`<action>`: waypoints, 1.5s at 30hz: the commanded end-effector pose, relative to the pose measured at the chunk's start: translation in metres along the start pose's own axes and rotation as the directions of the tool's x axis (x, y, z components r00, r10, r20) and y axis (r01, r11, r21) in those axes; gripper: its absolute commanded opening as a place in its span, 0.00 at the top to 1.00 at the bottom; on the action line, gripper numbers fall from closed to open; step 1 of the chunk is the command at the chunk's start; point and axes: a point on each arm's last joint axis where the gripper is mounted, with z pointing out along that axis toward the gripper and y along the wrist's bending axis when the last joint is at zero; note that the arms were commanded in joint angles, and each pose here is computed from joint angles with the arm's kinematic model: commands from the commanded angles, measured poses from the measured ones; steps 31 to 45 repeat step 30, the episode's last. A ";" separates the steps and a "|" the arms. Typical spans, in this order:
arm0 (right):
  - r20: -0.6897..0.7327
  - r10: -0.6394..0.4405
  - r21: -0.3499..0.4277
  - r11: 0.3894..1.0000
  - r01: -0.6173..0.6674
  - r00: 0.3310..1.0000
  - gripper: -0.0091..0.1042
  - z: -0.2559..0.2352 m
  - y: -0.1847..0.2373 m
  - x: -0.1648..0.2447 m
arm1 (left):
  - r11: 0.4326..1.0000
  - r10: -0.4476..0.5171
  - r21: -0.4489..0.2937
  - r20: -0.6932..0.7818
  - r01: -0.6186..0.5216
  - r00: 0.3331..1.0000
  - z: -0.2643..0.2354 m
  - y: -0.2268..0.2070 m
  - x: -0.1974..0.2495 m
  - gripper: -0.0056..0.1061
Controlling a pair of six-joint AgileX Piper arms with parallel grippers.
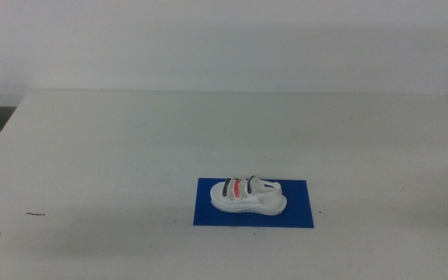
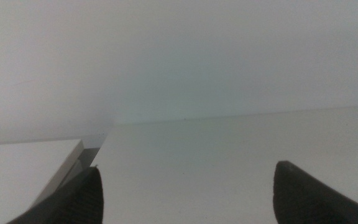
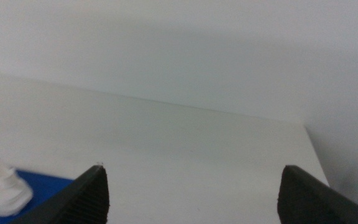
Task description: Use one arm to grab the shoe from the table and place it on the mat.
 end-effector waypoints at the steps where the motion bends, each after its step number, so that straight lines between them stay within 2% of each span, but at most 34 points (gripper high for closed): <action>1: 0.027 0.079 0.058 0.995 -0.081 0.996 0.20 -0.005 -0.003 0.013 | 1.000 -0.007 0.002 0.006 0.007 1.000 0.000 0.000 -0.001 0.11; 4: 0.033 0.142 0.101 0.984 -0.144 0.989 0.20 -0.009 -0.004 0.030 | 1.000 -0.007 0.002 0.006 0.007 1.000 0.000 0.000 -0.001 0.11; 10: 0.064 0.109 0.112 0.987 -0.116 0.992 0.20 -0.015 0.000 0.060 | 1.000 -0.007 0.002 0.006 0.007 1.000 0.000 0.000 -0.001 0.11; 12: 0.099 0.105 0.112 0.987 -0.116 0.990 0.20 -0.018 0.000 0.058 | 1.000 -0.007 0.002 0.006 0.007 1.000 0.000 0.000 -0.001 0.11; 17: 0.047 0.111 0.111 0.987 -0.116 0.993 0.20 -0.018 0.000 0.063 | 1.000 -0.007 0.002 0.006 0.007 1.000 0.000 0.000 -0.001 0.11; 45: 0.049 0.128 0.111 0.985 -0.133 0.990 0.21 -0.018 0.000 0.063 | 1.000 -0.007 0.002 0.006 0.007 1.000 0.000 0.000 -0.001 0.11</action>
